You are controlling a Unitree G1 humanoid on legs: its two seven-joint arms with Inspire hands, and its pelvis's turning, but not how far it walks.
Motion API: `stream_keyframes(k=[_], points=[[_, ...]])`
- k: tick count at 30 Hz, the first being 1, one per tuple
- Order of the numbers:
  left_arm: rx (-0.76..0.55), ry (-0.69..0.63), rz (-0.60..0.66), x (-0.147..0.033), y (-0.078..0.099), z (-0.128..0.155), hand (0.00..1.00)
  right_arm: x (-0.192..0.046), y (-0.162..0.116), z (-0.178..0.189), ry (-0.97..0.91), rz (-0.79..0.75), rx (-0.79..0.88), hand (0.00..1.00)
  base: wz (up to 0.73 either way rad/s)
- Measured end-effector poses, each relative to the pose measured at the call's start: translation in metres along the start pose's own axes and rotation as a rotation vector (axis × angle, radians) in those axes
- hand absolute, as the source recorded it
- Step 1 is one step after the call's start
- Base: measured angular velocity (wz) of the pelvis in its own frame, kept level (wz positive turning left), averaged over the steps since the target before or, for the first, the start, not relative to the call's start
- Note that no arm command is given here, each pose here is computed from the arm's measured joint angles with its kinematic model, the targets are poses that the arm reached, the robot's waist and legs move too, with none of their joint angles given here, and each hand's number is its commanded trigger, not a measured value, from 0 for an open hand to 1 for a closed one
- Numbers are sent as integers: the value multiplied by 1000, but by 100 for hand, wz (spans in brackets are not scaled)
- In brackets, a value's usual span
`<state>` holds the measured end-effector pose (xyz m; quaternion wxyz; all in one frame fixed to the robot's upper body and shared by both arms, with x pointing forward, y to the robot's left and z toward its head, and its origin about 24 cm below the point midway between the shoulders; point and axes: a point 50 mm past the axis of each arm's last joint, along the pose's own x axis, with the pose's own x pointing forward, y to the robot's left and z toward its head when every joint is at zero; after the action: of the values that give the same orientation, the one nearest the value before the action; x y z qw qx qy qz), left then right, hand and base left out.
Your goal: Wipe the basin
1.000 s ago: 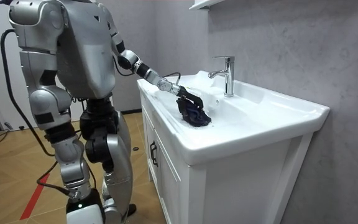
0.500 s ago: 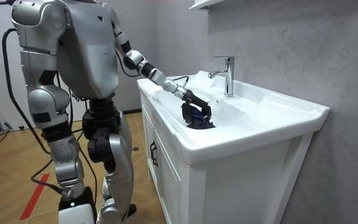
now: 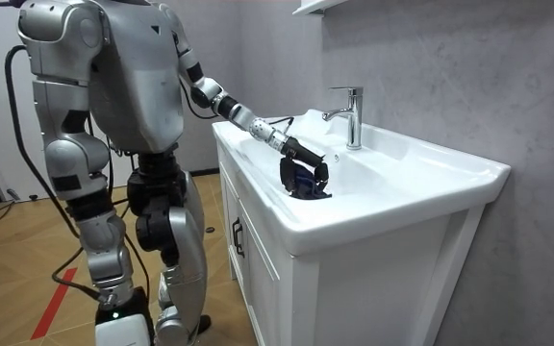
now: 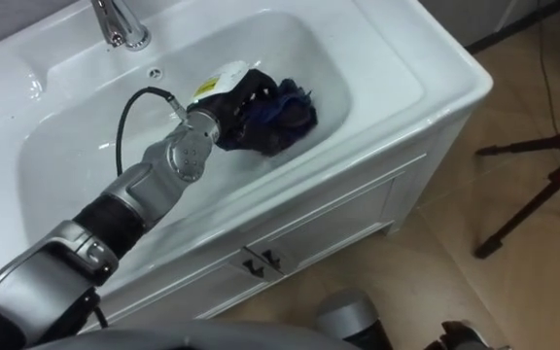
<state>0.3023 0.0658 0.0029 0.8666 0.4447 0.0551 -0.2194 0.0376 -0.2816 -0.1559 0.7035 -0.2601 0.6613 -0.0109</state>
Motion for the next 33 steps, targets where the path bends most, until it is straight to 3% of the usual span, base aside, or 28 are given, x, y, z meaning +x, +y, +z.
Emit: stream_keyframes(k=[4,23,33], points=[[-29,-60,13,0,4,11,100,0,2,-6,25,10,2,0,-1],[-11,-52,7,-1,3,6,100,0,3,-12,39,11,8,0,-2],[67,128,56,-2,7,-48,100,-1,-6,-1,-7,5,48,0,-18]])
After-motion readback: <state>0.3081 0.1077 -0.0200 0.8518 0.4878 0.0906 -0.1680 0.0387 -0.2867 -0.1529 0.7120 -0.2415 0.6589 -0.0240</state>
